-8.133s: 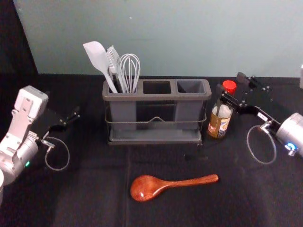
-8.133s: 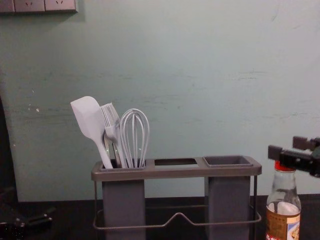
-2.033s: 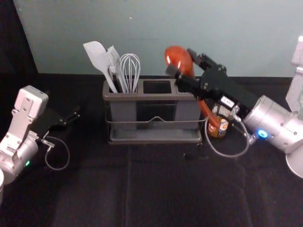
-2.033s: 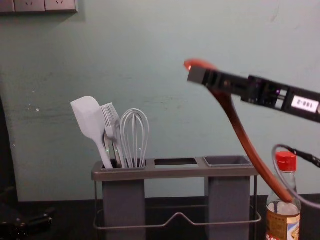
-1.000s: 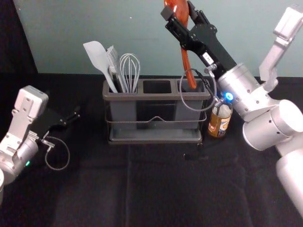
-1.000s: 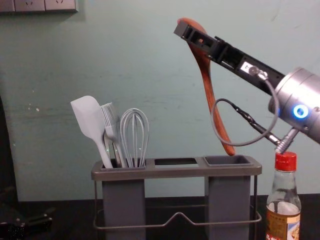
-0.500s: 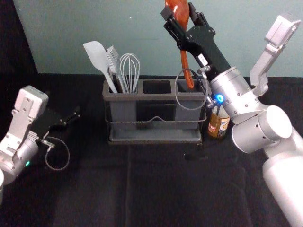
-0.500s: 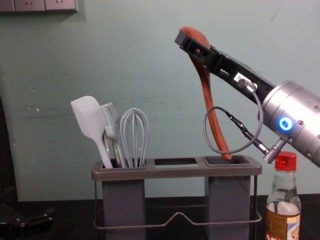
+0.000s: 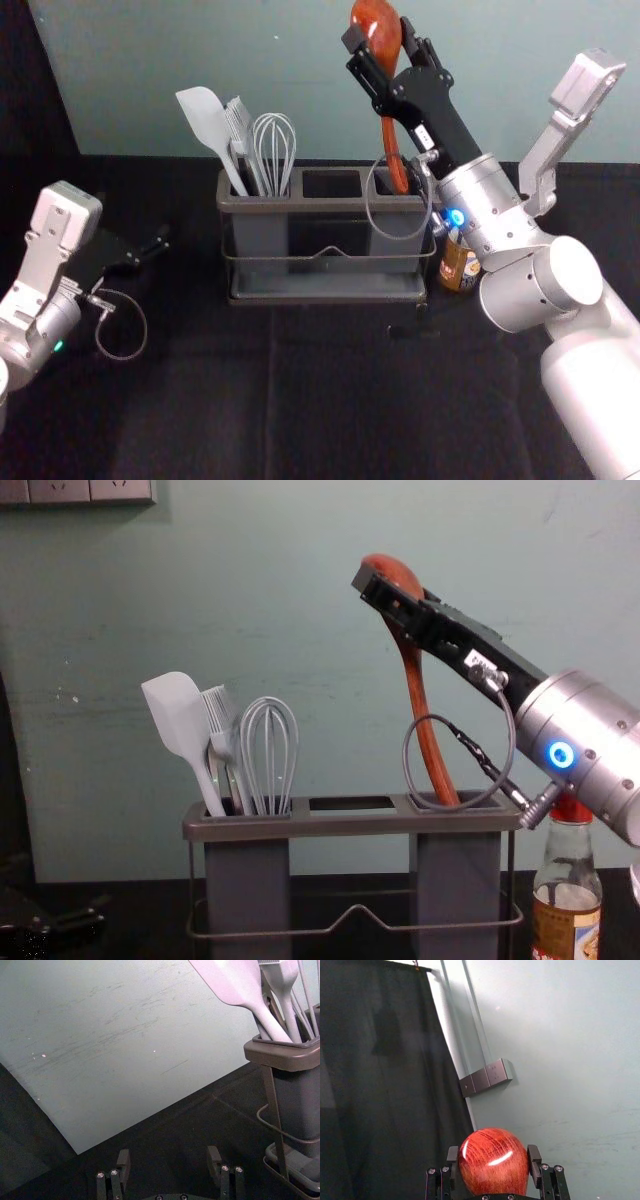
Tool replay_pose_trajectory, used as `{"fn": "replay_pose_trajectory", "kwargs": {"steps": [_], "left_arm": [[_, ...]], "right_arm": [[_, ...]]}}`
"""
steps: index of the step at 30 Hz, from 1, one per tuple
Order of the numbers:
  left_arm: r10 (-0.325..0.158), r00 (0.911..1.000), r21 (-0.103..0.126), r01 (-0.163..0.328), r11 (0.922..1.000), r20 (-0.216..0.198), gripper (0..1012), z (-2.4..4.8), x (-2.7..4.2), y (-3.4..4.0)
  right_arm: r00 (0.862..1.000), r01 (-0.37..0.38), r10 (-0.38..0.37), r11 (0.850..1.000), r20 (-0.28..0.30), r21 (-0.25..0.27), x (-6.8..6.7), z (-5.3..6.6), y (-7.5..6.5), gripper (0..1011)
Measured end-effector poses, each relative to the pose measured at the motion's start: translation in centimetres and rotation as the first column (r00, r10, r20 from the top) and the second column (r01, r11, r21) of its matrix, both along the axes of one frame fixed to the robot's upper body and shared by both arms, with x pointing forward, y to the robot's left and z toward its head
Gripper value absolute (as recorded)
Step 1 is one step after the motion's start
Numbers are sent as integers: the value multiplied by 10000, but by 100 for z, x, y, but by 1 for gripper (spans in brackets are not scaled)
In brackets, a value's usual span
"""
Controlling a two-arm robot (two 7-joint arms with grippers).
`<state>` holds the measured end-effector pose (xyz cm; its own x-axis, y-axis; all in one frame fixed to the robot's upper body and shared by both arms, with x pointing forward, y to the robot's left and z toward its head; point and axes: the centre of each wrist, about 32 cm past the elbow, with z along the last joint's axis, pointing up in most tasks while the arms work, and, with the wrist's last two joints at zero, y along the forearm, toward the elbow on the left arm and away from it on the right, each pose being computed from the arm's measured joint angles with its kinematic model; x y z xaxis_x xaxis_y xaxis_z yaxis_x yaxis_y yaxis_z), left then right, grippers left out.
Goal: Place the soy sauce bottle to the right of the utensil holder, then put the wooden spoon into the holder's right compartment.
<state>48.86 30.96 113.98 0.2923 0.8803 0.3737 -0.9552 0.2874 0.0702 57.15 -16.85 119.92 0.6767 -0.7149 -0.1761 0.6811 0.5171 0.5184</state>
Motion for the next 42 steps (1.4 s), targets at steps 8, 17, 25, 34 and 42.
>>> {"fn": "replay_pose_trajectory", "kwargs": {"steps": [8, 17, 25, 34, 42], "left_arm": [[0, 10000, 0, 0, 10000, 0, 1005, 0, 0, 0], [0, 10000, 0, 0, 10000, -1, 1005, 0, 0, 0], [1, 10000, 0, -1, 10000, 0, 1005, 0, 0, 0], [0, 10000, 1, 0, 10000, 0, 1005, 0, 0, 0], [1, 10000, 0, -1, 10000, -1, 1005, 0, 0, 0]], "right_arm": [[9999, 79, -80, 9999, -102, -104, -15, -68, -8, 843], [9994, 133, -139, 9997, -309, -187, -76, -148, -34, 843], [9979, 137, -153, 9996, -624, -258, -115, -213, -57, 843], [9947, 316, -354, 9987, -962, -409, -152, -281, -102, 843], [9918, 478, -540, 9973, -1157, -559, -200, -302, -149, 843]]}}
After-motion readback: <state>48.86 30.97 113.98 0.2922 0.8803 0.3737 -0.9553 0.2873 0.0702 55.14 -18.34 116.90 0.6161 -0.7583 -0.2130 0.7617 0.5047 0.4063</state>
